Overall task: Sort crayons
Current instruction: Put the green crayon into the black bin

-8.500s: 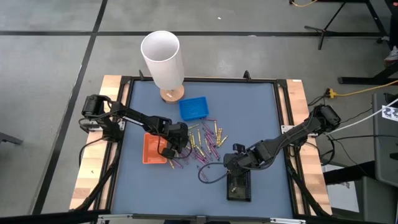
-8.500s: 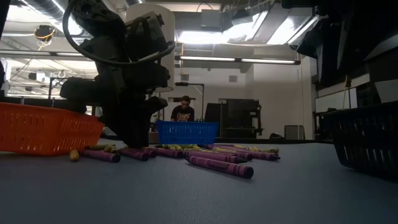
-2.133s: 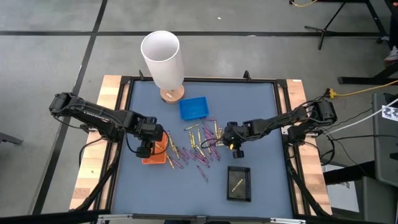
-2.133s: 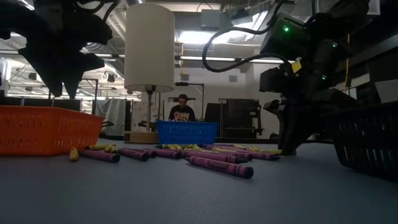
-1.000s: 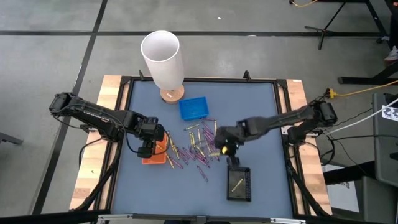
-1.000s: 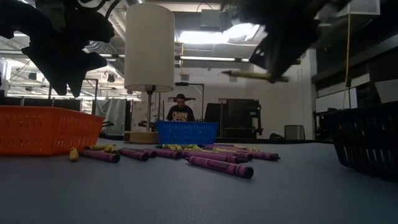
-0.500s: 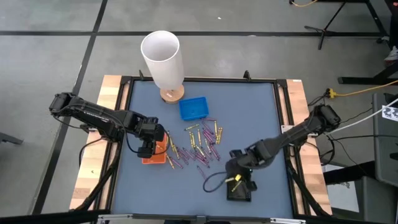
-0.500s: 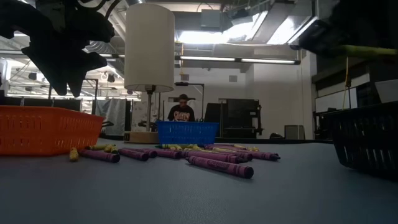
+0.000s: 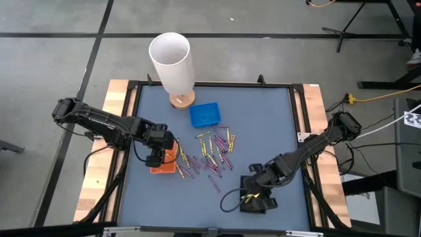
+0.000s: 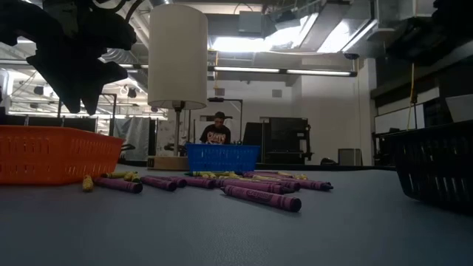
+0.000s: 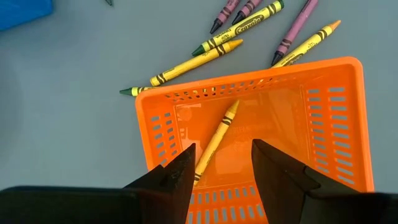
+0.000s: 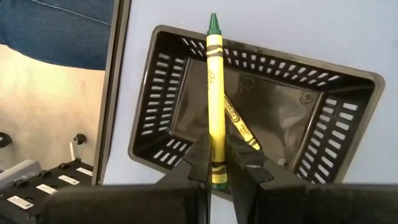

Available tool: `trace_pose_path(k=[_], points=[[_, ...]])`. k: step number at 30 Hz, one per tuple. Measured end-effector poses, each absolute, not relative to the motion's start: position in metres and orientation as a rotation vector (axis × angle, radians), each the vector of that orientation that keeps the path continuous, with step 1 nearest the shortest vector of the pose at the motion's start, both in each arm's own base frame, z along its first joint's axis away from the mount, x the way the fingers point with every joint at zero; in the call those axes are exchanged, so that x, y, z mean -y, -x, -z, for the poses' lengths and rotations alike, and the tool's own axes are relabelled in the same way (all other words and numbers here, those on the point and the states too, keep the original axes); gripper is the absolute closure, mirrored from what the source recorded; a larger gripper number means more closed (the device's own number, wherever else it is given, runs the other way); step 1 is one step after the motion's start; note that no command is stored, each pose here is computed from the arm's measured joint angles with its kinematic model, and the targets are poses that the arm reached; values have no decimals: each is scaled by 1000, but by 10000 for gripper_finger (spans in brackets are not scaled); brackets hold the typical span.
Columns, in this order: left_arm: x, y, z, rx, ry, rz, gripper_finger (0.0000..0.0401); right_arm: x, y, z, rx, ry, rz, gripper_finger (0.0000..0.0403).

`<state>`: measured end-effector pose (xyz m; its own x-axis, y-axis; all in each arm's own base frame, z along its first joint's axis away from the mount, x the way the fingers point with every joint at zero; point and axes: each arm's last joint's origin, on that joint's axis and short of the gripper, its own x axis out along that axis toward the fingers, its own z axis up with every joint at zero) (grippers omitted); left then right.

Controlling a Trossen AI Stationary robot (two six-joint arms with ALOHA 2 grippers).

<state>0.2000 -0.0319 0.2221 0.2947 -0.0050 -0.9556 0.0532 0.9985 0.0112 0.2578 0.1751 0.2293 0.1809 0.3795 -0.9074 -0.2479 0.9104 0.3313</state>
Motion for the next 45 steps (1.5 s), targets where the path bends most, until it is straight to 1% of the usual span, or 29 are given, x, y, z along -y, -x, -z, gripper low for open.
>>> trace_pose_path(k=[3, 5, 13, 17, 26, 35, 39, 45], points=[[32, -200, -222, -1271, -44, 39, 260, -175, -258, -229, -1317, -118, -444, 368], [32, -200, -222, -1271, -44, 39, 260, -175, -258, -229, -1317, -118, -444, 360], [32, -202, -223, -1247, -40, 41, 260, -174, -257, -229, -1321, -112, -435, 297], [33, -208, -225, -1187, -33, 45, 260, -174, -258, -229, -1309, -97, -412, 281], [36, -227, -236, -954, -18, 44, 260, -173, -258, -229, -1298, -81, -397, 282], [34, -245, -252, -686, -46, -94, 260, -170, -261, -229, -1246, -15, -294, 283], [34, -248, -255, -648, -47, -115, 260, -170, -262, -229, -1224, 4, -263, 283], [33, -258, -240, -697, -70, -158, 260, -168, -263, -229, -1194, 40, -207, 283]])
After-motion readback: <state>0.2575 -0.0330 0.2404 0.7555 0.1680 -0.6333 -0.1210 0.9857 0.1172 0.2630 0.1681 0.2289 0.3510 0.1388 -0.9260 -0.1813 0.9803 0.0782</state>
